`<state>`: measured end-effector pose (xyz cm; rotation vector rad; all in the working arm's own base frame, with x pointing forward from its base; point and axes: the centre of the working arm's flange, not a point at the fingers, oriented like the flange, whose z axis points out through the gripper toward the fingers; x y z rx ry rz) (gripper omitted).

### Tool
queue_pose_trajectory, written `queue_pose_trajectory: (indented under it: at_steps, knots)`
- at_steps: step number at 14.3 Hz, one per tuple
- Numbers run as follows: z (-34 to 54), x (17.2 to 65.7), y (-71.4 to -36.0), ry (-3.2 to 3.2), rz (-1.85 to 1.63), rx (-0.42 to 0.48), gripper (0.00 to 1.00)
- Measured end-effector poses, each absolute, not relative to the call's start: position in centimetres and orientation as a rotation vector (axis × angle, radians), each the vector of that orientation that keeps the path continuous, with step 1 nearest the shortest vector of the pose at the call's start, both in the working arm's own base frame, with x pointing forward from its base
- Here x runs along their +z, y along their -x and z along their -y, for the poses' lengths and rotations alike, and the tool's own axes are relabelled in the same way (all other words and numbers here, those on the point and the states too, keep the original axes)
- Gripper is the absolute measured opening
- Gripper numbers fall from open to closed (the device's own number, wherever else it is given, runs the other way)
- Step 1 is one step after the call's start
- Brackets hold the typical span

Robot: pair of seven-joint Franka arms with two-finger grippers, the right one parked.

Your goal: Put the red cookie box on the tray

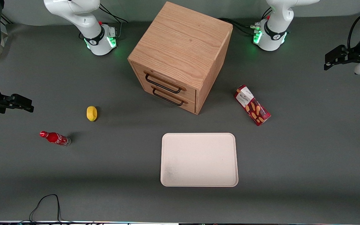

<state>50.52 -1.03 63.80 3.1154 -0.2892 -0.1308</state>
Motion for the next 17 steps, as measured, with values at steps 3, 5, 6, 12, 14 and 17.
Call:
queue_pose_trajectory:
  at_steps: [3,5,6,12,14,17]
  knots:
    - [0.6,63.2,-50.8,-3.106,0.297,-0.147,1.00]
    - [0.7,62.0,-51.6,-3.103,0.266,-0.172,1.00]
    - [0.8,61.2,-52.1,-3.106,0.215,-0.177,1.00]
    - [10.8,51.0,-53.0,-3.128,-0.346,-0.145,1.00]
    - [13.8,46.5,-52.1,-3.103,-0.586,-0.131,1.00]
    - [16.3,39.0,-50.7,-3.048,-0.829,-0.128,1.00]
